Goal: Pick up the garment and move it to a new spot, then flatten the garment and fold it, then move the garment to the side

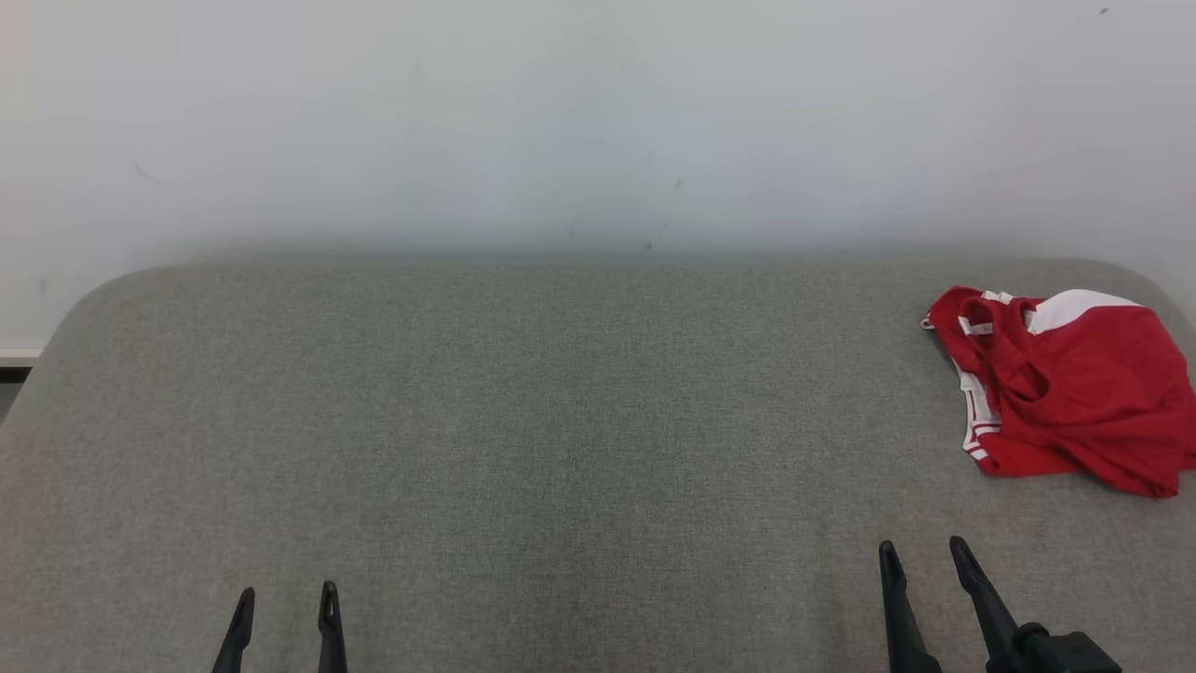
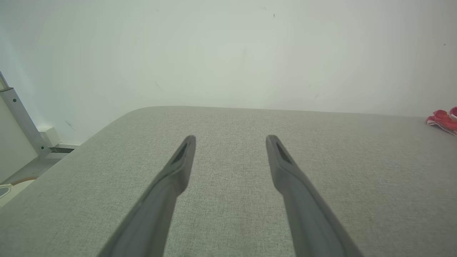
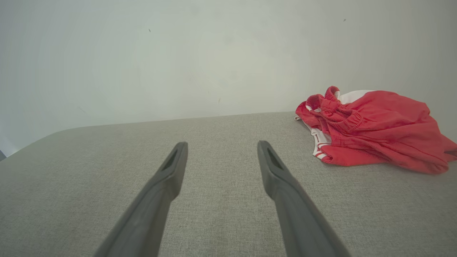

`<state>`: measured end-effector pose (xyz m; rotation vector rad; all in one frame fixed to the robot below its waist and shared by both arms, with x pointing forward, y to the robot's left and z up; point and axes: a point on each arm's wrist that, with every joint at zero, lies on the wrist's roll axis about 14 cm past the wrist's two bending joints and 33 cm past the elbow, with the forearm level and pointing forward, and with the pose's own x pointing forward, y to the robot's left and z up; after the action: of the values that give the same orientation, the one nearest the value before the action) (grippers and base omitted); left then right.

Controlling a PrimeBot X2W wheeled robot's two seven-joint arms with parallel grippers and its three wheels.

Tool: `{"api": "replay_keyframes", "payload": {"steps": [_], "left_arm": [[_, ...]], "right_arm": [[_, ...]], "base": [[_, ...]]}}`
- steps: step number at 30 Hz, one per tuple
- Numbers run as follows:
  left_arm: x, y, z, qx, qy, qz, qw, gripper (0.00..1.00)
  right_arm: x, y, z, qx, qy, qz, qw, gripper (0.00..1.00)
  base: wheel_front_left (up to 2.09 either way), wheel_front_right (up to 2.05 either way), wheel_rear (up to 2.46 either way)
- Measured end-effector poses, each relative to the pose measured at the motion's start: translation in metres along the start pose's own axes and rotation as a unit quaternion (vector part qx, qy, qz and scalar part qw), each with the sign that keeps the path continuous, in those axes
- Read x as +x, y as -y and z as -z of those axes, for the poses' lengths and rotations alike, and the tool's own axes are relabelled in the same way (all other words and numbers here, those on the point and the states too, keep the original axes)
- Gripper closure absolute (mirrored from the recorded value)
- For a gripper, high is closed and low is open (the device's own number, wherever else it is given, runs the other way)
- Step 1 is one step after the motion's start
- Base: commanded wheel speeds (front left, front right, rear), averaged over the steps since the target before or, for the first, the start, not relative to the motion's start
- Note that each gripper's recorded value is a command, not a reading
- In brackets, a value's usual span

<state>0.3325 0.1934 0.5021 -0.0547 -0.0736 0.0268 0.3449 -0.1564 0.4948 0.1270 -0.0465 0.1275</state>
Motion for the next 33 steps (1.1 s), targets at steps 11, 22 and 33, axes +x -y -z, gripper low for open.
{"api": "replay_keyframes", "payload": {"steps": [11,22,33], "left_arm": [[-0.001,-0.005,0.005,0.005,-0.008,-0.012,1.000,0.00],[-0.006,-0.008,0.030,-0.046,-0.054,-0.028,0.997,1.00],[0.002,-0.007,0.030,-0.150,-0.059,-0.040,0.986,1.00]], "right_arm": [[-0.001,0.000,0.002,0.000,-0.003,0.000,1.000,0.00],[-0.010,0.008,0.025,0.050,-0.045,0.023,0.997,1.00],[-0.007,0.023,0.025,0.148,-0.046,0.058,0.986,1.00]], "base": [[0.00,0.00,0.00],[0.00,0.00,0.00],[0.00,0.00,0.00]]}}
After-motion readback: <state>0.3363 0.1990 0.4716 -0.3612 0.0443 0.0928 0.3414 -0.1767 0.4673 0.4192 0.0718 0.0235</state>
